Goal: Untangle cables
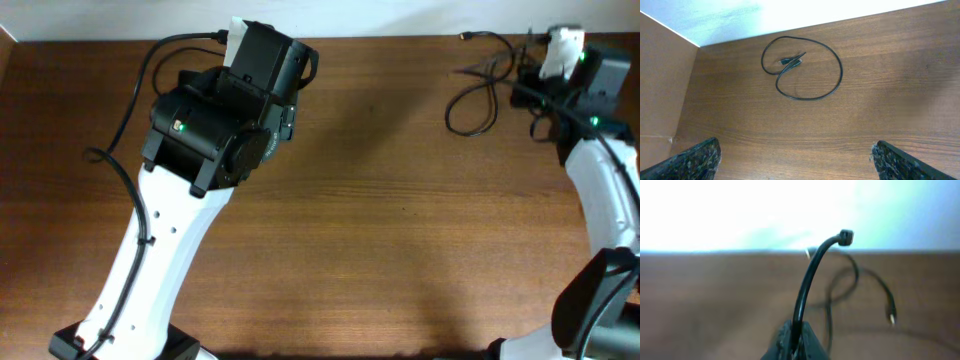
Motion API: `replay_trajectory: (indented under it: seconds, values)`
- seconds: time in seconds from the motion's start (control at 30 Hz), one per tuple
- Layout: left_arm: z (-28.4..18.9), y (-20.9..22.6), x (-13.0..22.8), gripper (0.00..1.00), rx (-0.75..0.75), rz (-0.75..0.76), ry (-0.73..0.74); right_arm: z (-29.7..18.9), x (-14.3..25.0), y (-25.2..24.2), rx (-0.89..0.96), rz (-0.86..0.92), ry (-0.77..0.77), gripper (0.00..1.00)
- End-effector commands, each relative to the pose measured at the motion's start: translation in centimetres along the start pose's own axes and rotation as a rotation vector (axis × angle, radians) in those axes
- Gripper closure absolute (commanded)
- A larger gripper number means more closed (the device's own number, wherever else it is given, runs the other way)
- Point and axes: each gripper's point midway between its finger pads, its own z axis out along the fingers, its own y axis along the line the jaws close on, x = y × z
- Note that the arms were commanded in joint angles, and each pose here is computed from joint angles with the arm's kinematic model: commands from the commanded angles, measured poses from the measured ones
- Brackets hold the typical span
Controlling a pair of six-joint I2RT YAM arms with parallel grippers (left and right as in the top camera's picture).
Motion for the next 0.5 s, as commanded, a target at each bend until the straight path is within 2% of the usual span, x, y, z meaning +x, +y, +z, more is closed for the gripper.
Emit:
replay_trajectory:
  seconds: [0.0, 0.13, 0.37, 0.47]
  values:
    - [0.0, -0.1, 0.2, 0.01, 0.007, 0.013, 0.007, -3.2, -7.7, 1.2, -0.027, 0.122, -0.132, 0.96]
    - [0.0, -0.3, 0.3, 0.01, 0.022, 0.016, 0.016, -5.9, -10.4, -1.1, 0.058, 0.365, -0.204, 0.96]
    - [0.0, -0.3, 0.5, 0.01, 0.02, 0.021, 0.023, -9.5, -11.7, -2.6, 0.081, 0.546, -0.262, 0.96]
    - [0.0, -0.3, 0.5, 0.01, 0.02, 0.021, 0.023, -9.6, -11.7, -2.6, 0.071, 0.547, -0.261, 0.96]
